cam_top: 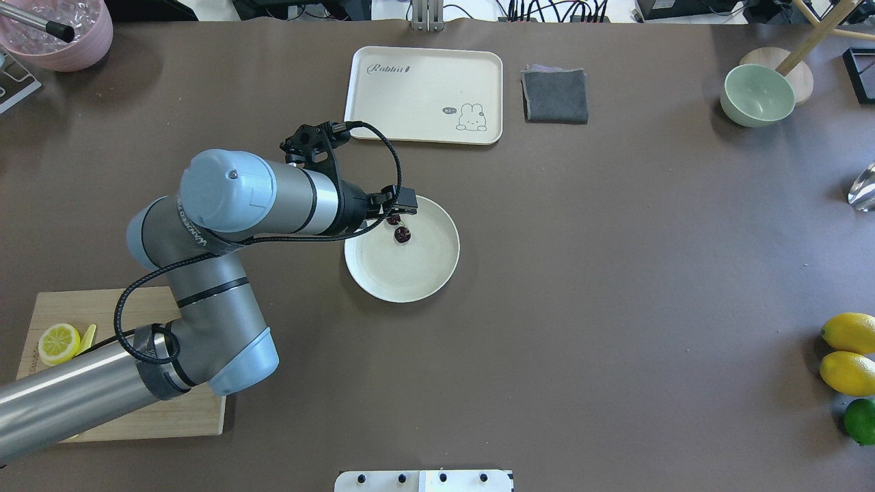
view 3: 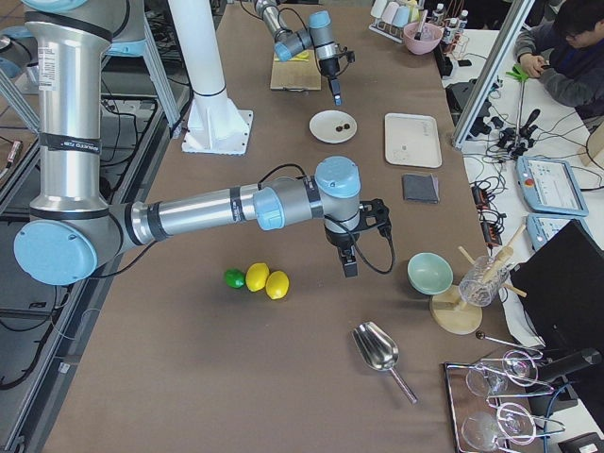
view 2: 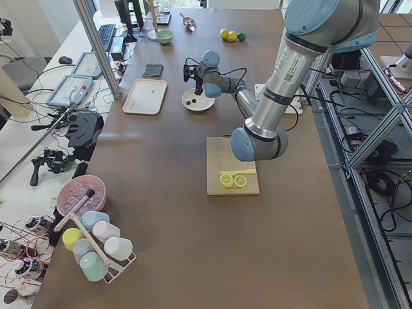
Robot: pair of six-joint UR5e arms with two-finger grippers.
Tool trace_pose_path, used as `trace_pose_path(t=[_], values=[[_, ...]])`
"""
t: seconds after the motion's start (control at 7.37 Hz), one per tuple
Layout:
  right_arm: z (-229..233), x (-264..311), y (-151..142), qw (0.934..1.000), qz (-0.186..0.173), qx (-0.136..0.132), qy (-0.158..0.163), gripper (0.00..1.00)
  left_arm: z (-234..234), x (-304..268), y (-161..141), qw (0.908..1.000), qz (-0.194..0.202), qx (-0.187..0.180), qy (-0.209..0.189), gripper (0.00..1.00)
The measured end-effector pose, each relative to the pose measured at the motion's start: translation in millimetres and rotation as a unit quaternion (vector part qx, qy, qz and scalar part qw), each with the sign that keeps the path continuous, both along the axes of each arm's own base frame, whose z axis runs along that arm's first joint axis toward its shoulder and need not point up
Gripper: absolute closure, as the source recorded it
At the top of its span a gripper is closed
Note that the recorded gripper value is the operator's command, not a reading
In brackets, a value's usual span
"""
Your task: Place red cherry on plate
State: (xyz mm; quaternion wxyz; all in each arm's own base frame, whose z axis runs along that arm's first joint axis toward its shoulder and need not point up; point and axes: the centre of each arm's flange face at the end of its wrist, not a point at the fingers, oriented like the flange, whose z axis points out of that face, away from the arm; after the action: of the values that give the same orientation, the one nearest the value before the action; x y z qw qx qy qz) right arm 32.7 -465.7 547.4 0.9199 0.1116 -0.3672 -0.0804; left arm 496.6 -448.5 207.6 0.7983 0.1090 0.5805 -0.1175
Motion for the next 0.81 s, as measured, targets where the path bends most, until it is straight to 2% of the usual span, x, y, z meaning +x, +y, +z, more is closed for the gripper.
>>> trace_pose_path(t=[0.27, 0.41, 0.68, 0.81], values=[[25.6, 34.4, 21.4, 0.9995, -0.027, -0.003, 0.016, 0.00, 0.9, -66.4, -24.6, 0.9954, 0.043, 0.000, -0.085, 0.02], [39.5, 47.1, 34.9, 0.9991, -0.034, -0.007, 0.024, 0.00, 7.7, -116.2, -46.5, 0.9878, 0.074, 0.003, -0.137, 0.02], [64.0, 58.9, 53.9, 0.9974, -0.040, -0.023, 0.055, 0.00, 47.4, -243.4, -93.2, 0.9658, 0.128, 0.031, -0.224, 0.02], [72.8, 60.2, 59.5, 0.9967, -0.042, -0.032, 0.063, 0.00, 89.5, -314.9, -106.2, 0.9528, 0.146, 0.047, -0.262, 0.02]])
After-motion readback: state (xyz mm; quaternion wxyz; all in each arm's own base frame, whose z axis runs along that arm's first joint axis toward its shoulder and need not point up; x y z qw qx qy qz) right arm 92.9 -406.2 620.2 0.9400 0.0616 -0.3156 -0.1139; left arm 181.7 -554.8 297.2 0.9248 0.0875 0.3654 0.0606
